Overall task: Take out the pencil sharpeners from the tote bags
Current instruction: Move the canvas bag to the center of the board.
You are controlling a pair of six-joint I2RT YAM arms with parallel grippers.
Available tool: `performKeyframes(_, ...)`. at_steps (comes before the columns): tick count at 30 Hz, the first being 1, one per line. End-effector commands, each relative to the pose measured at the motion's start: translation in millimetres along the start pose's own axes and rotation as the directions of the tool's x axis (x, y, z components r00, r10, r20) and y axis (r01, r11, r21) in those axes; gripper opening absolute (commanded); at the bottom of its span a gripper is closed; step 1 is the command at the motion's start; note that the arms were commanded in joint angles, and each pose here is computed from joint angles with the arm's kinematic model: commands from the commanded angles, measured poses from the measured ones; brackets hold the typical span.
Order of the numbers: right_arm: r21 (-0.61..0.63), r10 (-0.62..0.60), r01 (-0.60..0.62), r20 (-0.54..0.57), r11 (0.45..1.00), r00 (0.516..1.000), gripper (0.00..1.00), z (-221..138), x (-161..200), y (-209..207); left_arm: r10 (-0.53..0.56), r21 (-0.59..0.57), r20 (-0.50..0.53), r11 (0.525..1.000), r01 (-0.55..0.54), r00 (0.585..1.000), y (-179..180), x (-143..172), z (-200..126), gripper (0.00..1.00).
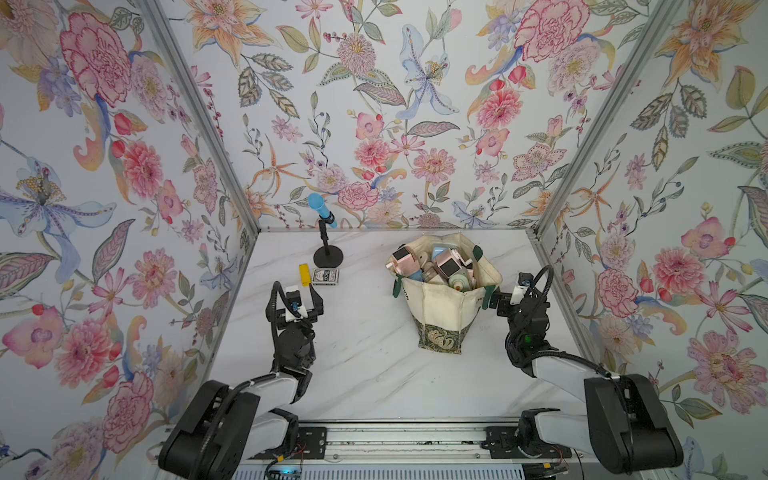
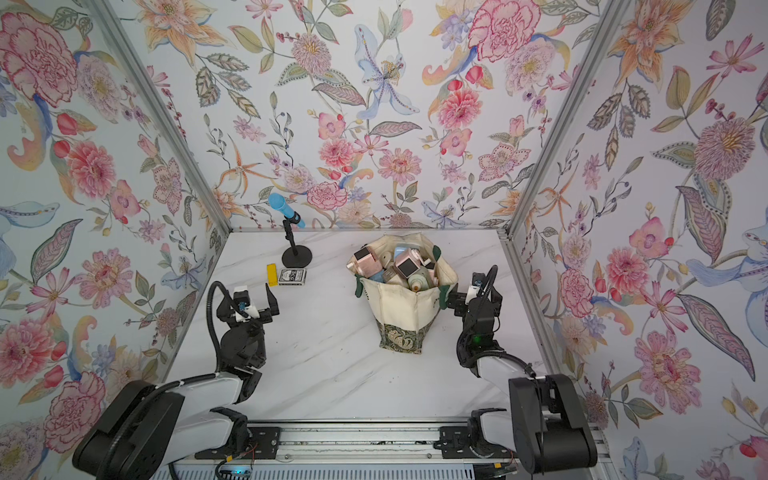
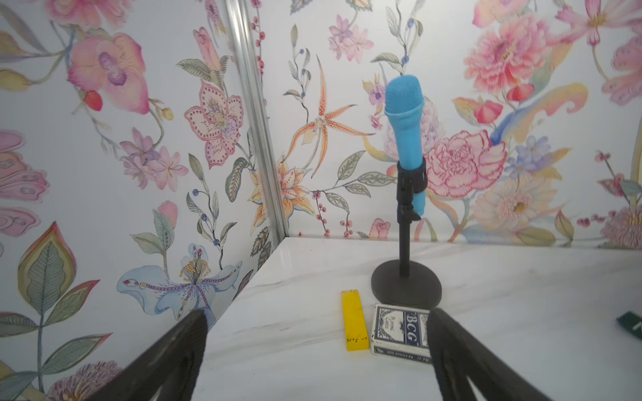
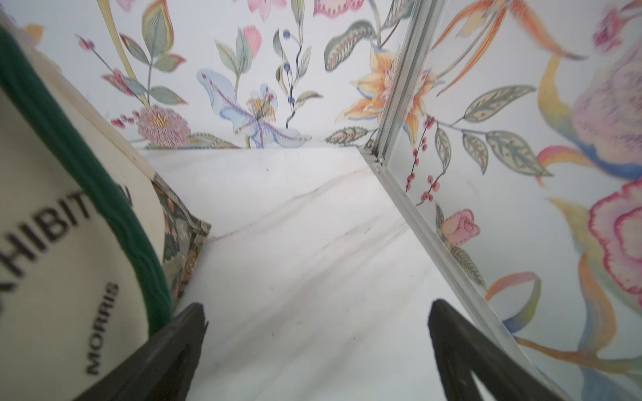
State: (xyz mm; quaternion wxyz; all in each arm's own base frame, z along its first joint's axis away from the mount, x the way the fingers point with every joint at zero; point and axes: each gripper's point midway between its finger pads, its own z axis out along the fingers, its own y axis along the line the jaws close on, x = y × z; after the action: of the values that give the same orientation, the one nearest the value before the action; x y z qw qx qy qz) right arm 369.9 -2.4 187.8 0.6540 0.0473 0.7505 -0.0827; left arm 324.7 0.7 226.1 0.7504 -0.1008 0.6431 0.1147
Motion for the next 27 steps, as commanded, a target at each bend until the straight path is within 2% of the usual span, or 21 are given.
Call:
performKeyframes(1, 0.037, 0.221, -0.223, 0.060, 0.974, 0.973, 1.00, -18, -30, -15, -0.305, 0.025, -0.118, 0.950, 0.310, 0.945, 2, 4, 12, 1.00)
performKeyframes(3, 0.064, 0.404, -0.406, 0.050, 0.911, 0.913, 1.00, -28, -29, -33, -0.396, 0.152, -0.198, 0.891, 0.427, 0.897, -14, 0, 21, 1.00)
performKeyframes(4, 0.054, 0.478, -0.481, 0.057, 0.875, 0.876, 1.00, -34, -32, -39, -0.399, 0.203, -0.246, 0.870, 0.449, 0.883, -28, -4, 26, 0.98)
performKeyframes(6, -0.031, 0.516, -0.515, 0.079, 0.857, 0.853, 1.00, -43, -49, -39, -0.357, 0.294, -0.342, 0.838, 0.460, 0.869, -61, -5, 32, 0.91)
performKeyframes(9, -0.093, 0.512, -0.505, 0.089, 0.858, 0.854, 1.00, -50, -75, -34, -0.260, 0.393, -0.439, 0.805, 0.444, 0.860, -117, -6, 33, 0.91)
performKeyframes(12, -0.121, 0.461, -0.460, -0.018, 0.880, 0.887, 1.00, -40, -84, -19, -0.193, 0.485, -0.524, 0.734, 0.476, 0.830, -173, -9, 32, 0.92)
performKeyframes(15, -0.202, 0.418, -0.441, -0.146, 0.874, 0.897, 1.00, -29, -80, 6, -0.183, 0.506, -0.573, 0.688, 0.521, 0.799, -211, -14, 43, 0.92)
performKeyframes(19, -0.284, 0.392, -0.449, -0.238, 0.847, 0.889, 1.00, -23, -69, 28, -0.081, 0.527, -0.626, 0.689, 0.497, 0.776, -264, -1, 56, 0.91)
performKeyframes(24, -0.302, 0.368, -0.452, -0.297, 0.839, 0.881, 1.00, -19, -58, 39, -0.069, 0.543, -0.683, 0.618, 0.568, 0.728, -297, 10, 53, 0.86)
performKeyframes(27, -0.294, 0.361, -0.453, -0.318, 0.841, 0.877, 1.00, -17, -49, 40, -0.025, 0.562, -0.694, 0.605, 0.564, 0.719, -309, 18, 42, 0.85)
